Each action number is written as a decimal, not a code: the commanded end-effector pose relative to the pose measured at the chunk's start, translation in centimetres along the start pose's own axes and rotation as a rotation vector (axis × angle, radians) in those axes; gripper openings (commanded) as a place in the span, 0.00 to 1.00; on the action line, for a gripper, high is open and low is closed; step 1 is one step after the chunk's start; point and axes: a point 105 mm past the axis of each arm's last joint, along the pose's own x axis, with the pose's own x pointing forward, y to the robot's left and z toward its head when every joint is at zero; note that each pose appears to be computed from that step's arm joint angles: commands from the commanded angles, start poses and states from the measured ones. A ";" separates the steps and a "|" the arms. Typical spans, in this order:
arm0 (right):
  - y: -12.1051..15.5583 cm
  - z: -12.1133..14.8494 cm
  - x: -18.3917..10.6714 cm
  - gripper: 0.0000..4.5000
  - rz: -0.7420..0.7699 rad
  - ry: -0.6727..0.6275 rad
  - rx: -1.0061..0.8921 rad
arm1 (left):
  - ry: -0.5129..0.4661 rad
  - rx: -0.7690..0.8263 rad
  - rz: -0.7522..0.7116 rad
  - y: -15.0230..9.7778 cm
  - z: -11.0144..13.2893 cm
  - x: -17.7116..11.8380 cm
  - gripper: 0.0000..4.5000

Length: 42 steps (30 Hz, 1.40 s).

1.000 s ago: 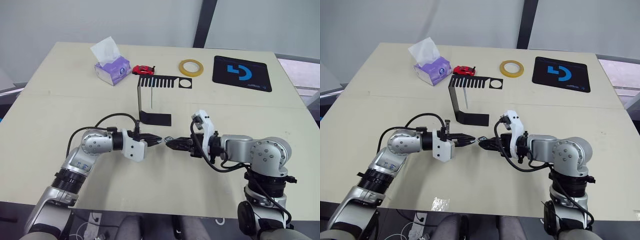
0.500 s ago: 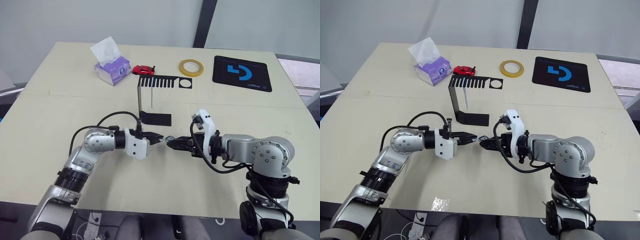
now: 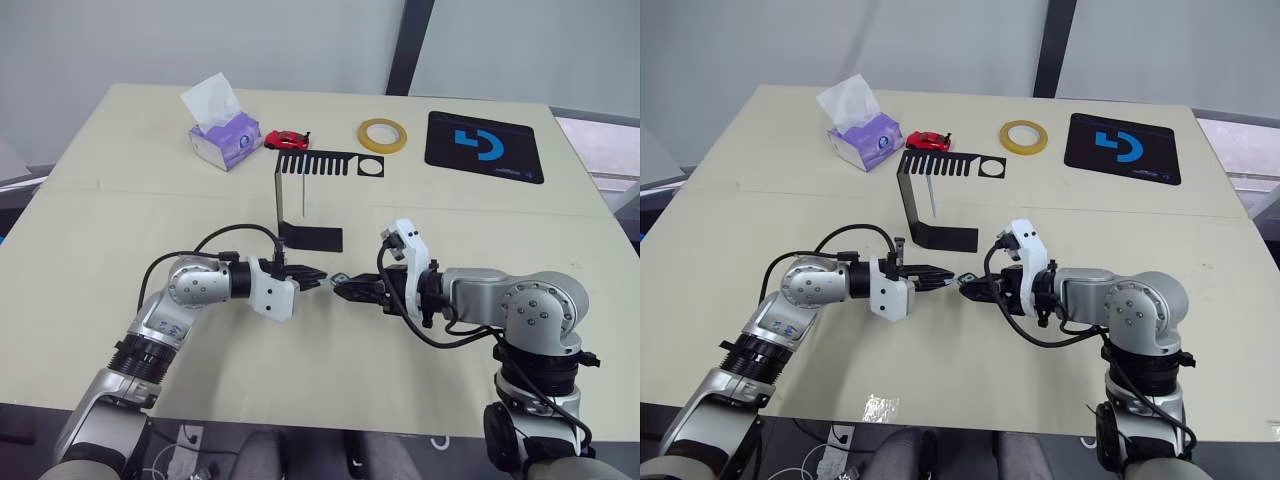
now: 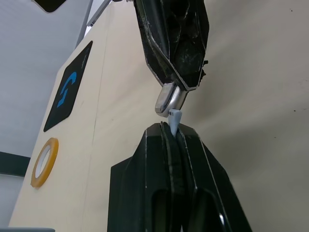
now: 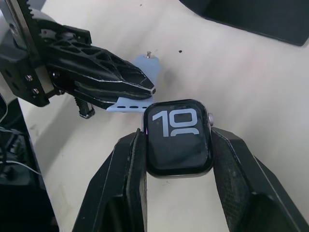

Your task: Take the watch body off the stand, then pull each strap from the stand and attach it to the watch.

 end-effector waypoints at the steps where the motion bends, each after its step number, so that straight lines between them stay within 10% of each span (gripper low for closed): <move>1: 1.6 0.3 0.2 0.34 0.071 -0.019 -0.038 | -0.033 0.039 0.011 0.8 1.1 0.5 0.00; 42: 2.1 0.5 0.4 0.34 0.115 -0.049 0.039 | -0.036 0.034 0.004 1.7 1.4 1.6 0.00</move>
